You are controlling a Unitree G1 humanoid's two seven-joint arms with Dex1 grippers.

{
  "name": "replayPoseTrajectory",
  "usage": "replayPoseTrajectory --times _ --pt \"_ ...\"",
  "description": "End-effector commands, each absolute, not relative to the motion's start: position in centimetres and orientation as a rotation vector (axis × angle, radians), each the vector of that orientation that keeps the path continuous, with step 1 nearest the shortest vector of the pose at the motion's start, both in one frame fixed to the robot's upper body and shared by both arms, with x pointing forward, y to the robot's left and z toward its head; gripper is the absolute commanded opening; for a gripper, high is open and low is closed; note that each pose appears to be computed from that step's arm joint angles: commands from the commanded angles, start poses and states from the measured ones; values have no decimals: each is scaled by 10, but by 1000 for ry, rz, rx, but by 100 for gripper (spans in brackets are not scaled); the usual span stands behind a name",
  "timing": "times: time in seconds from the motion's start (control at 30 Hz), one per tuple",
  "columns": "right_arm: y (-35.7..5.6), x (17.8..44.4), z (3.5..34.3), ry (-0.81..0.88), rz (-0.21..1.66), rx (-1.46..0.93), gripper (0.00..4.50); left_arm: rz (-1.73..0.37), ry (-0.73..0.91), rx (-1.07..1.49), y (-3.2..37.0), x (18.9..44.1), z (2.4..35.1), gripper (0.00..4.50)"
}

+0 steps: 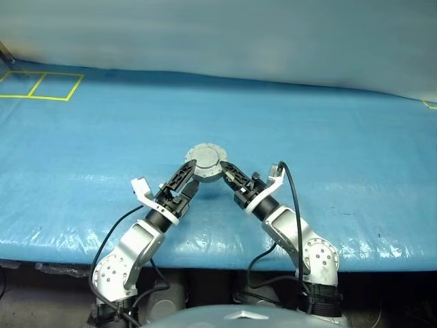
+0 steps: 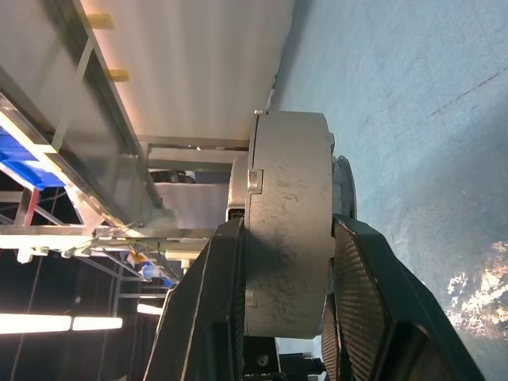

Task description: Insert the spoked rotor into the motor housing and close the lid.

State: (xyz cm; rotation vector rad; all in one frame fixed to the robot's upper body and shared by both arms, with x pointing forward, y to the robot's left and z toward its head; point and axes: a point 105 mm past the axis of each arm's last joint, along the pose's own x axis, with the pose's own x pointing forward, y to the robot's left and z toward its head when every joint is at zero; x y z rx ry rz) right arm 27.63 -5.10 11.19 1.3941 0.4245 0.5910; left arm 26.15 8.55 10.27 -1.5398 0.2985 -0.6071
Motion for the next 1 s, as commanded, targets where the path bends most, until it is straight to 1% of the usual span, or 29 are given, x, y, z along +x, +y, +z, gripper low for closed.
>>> replayPoseTrajectory --times 0.03,0.77,0.87,1.0 --pt "-29 258 142 409 780 1402 119 -652 288 -1611 74 264 109 450" --pt "-47 274 149 297 703 1400 119 -606 315 -1618 82 255 93 450" --pt "-47 275 149 298 702 1397 119 -600 306 -1615 84 256 92 450" --pt "-42 269 145 334 725 1391 119 -595 287 -1605 87 258 92 450"
